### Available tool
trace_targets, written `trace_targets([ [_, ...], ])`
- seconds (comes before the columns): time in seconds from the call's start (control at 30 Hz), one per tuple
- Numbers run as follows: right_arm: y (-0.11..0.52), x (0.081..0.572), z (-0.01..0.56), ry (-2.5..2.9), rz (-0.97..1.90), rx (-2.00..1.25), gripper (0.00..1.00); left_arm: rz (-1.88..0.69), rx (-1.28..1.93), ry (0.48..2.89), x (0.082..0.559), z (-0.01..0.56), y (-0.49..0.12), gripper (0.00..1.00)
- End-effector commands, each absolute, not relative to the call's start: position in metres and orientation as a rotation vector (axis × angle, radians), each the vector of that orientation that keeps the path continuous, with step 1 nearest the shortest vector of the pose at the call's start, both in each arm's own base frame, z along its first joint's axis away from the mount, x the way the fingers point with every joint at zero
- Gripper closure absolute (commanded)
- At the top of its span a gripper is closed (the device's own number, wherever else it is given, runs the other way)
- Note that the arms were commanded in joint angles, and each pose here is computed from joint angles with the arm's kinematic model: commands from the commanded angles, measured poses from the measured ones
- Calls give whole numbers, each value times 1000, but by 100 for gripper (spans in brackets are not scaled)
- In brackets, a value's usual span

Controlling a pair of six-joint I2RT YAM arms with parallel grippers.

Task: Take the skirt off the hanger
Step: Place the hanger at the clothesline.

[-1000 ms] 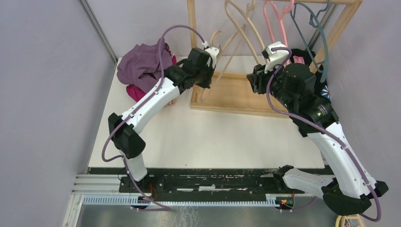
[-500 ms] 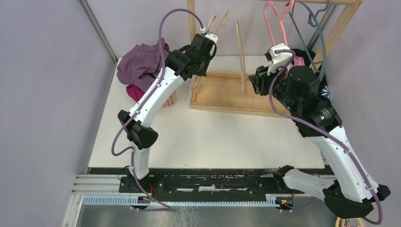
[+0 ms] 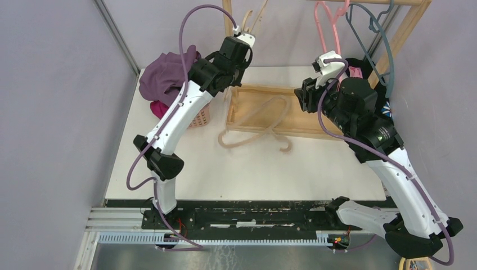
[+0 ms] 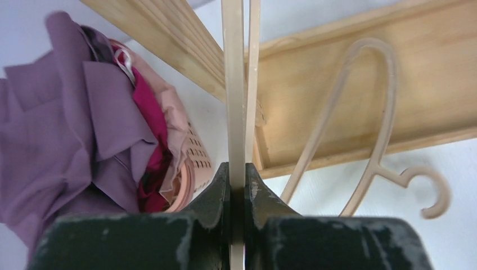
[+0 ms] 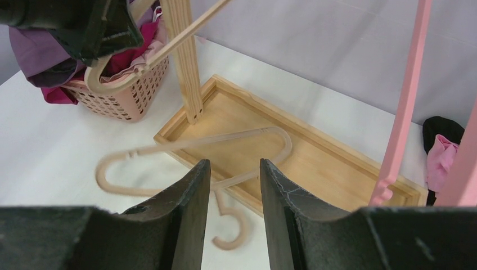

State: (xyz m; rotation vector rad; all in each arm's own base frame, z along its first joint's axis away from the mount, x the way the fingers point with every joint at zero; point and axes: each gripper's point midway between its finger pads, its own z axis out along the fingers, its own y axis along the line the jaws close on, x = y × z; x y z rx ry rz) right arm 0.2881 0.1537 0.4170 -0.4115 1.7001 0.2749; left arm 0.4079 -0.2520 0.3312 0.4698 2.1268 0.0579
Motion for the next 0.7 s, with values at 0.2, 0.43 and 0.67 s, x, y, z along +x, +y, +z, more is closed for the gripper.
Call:
trace_targets([
  [0.2, 162, 293, 437, 1643, 297, -415, 57, 12, 392, 1766, 432, 446, -255, 97],
  [0.43, 159, 292, 442, 1632, 287, -415, 57, -22, 394, 1739, 445, 444, -269, 97],
  [0.67, 154, 291, 448, 1622, 263, -414, 57, -170, 399, 1796, 471, 416, -283, 97],
])
